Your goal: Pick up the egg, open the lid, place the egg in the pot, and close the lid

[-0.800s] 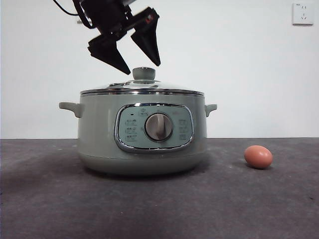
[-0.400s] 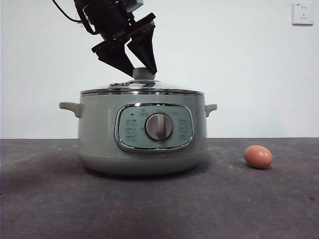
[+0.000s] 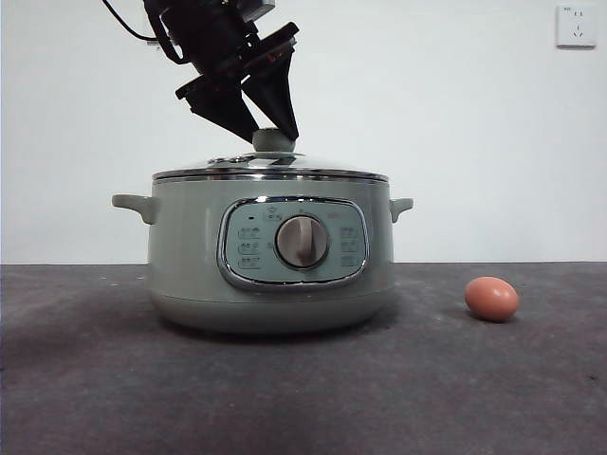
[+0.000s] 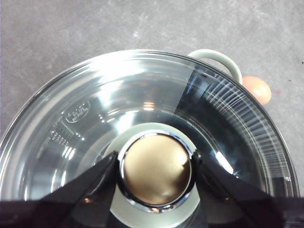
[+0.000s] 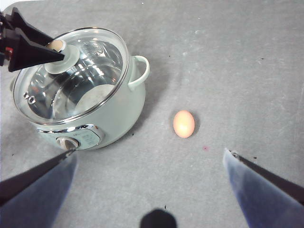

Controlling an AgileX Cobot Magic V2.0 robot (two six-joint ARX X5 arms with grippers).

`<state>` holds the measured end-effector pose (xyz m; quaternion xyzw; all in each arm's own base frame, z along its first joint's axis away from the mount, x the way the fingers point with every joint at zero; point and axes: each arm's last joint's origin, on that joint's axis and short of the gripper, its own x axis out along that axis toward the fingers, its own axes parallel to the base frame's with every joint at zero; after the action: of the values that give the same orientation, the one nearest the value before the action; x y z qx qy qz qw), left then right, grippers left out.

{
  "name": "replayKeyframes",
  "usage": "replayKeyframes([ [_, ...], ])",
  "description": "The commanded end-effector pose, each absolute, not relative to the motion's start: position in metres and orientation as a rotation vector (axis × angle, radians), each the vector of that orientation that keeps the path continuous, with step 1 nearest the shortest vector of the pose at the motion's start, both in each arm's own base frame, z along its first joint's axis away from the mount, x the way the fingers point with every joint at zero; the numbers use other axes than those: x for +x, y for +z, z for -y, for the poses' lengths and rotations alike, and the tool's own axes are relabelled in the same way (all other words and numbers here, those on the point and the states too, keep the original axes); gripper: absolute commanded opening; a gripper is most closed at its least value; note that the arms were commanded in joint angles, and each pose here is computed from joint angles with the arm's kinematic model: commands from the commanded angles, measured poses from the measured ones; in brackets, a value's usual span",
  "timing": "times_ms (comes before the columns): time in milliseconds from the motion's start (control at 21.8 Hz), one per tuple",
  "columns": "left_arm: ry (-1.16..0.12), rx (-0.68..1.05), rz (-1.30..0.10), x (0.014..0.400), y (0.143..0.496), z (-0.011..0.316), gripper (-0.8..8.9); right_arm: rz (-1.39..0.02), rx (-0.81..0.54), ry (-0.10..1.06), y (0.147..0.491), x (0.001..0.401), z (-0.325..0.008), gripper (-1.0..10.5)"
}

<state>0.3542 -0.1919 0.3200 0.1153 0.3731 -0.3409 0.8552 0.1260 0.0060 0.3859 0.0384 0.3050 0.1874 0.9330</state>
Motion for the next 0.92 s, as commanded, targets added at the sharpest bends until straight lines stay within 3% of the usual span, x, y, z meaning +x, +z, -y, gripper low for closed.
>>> replayKeyframes([
  [46,-0.717,0.23,-0.832,0.353,0.313,0.194,0.37,-0.613,0.07,0.386,0.387,0.126,-0.006,6.3],
  [92,-0.733,0.222,-0.833,0.353,0.313,0.194,-0.14,-0.613,0.07,0.386,0.387,0.126,-0.006,6.3],
  [550,-0.738,0.212,-0.776,0.356,0.324,0.196,-0.08,-0.618,0.071,0.385,0.386,0.127,-0.006,6.3],
  [917,-0.741,0.202,-0.683,0.353,0.37,0.194,-0.08,-0.647,0.077,0.382,0.383,0.138,-0.005,6.3],
])
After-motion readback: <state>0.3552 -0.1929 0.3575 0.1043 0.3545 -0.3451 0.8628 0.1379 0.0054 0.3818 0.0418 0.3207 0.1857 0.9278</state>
